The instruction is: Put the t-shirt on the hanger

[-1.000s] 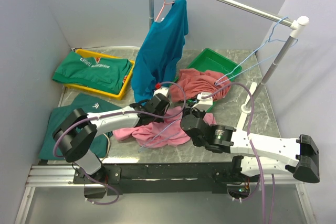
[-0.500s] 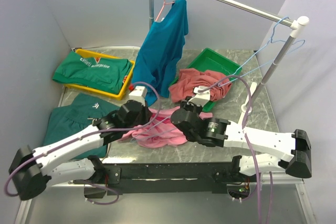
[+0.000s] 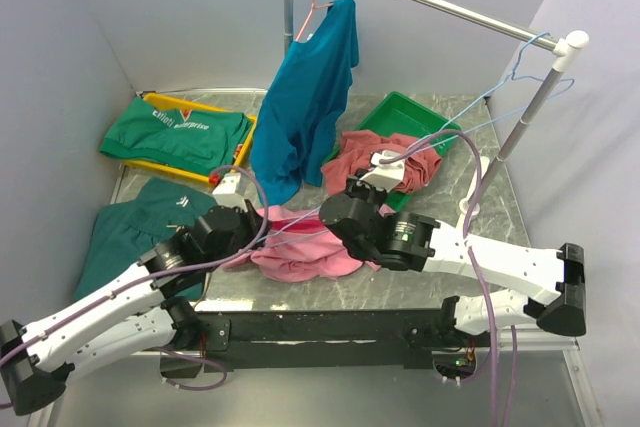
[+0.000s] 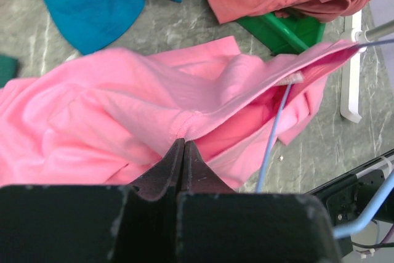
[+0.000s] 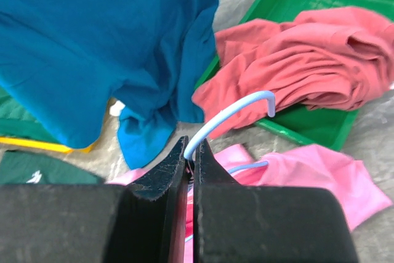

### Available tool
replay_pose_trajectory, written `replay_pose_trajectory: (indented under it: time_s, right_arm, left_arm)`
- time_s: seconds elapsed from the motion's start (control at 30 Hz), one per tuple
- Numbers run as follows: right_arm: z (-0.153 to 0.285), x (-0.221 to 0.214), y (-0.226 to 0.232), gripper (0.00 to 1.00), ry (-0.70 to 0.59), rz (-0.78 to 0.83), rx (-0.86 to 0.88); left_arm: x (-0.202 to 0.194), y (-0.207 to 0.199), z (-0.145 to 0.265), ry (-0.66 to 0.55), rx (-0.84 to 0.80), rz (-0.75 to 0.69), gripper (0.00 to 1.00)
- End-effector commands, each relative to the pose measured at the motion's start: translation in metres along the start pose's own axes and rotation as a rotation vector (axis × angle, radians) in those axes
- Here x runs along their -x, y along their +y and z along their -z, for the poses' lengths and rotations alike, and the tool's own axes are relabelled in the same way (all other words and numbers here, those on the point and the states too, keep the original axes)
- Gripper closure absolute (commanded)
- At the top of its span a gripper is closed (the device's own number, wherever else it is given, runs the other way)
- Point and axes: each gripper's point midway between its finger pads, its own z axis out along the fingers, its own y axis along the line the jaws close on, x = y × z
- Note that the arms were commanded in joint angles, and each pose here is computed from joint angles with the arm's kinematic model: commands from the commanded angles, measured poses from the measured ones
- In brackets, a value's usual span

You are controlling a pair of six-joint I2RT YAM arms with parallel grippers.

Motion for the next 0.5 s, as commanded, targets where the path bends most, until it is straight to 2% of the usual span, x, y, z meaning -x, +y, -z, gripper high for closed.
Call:
replay_pose_trajectory:
  time_s: [0.0, 0.47]
  right_arm:
    - [-0.001, 0.034, -0.007, 1.0, -0.101, -0.018, -0.085]
    - [-0.001, 0.081, -0.004, 1.0, -0.213, 0.056, -0.202]
  left_arm:
    - [0.007, 0.009, 0.013, -0.044, 0.023, 0.069, 0.99]
    - [0.043, -0.003, 0.052, -0.118, -0.031, 0.11, 0.99]
